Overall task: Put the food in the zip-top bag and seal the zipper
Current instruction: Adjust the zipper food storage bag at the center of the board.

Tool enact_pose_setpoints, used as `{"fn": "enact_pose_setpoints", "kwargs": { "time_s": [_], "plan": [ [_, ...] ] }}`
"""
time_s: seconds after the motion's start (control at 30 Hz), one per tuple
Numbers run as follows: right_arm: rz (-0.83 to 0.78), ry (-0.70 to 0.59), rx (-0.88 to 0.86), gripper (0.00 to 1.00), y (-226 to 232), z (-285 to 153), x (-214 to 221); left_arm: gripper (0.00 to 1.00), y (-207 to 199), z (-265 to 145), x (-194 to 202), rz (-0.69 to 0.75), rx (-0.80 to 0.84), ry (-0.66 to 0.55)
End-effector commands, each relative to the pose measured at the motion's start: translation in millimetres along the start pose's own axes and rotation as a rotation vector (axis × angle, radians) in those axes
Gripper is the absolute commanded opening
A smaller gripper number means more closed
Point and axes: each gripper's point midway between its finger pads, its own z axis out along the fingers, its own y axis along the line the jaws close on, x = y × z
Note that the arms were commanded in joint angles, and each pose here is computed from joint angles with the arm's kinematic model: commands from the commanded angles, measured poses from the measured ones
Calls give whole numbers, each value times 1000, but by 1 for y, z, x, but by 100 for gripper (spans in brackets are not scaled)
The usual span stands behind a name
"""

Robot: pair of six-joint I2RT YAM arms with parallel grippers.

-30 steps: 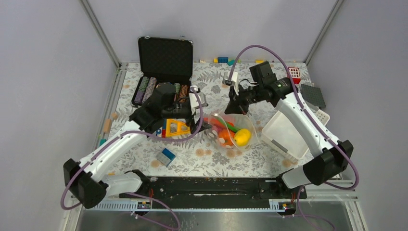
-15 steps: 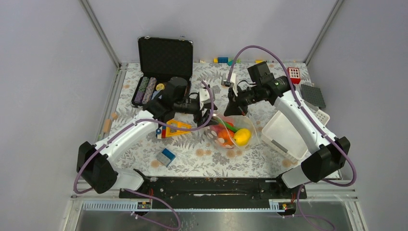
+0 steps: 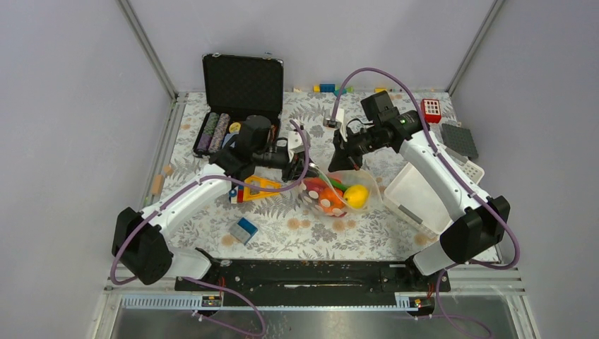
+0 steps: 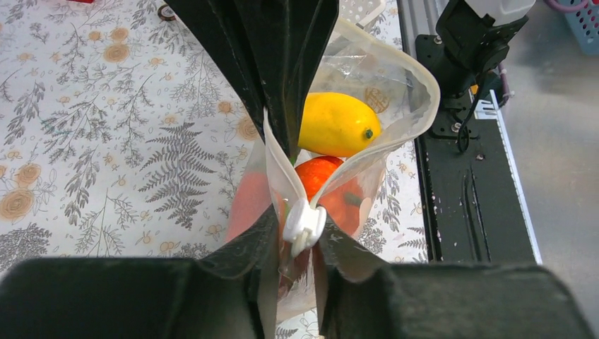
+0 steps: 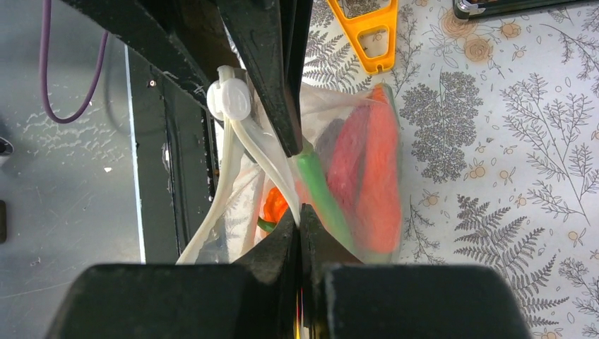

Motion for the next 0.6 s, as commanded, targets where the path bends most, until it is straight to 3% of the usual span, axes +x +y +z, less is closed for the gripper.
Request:
{"fn": "enact_pose_setpoints", "kwargs": {
  "time_s": [0.0,0.17,0.33,0.5,0.57],
  "plan": [
    [-27,-25,-11,0,6,-8,-13,17,-9,-9,-19,66,35,-71],
    [-25,-13,-9,2,5,-6,-8,0,-18,-13,-15,56,68,-84],
    [-17,14,10,7,2,-7,-2,0,-22,-20,-17,70,51,-113],
    [-11,-10,22,51,10,-13,-7,0,-13,-22,-29,-42,-42,-171],
    [-18,-54,51,64,11,-17,-16,0,-9,-21,-30,-121,-67,-177]
  ]
}}
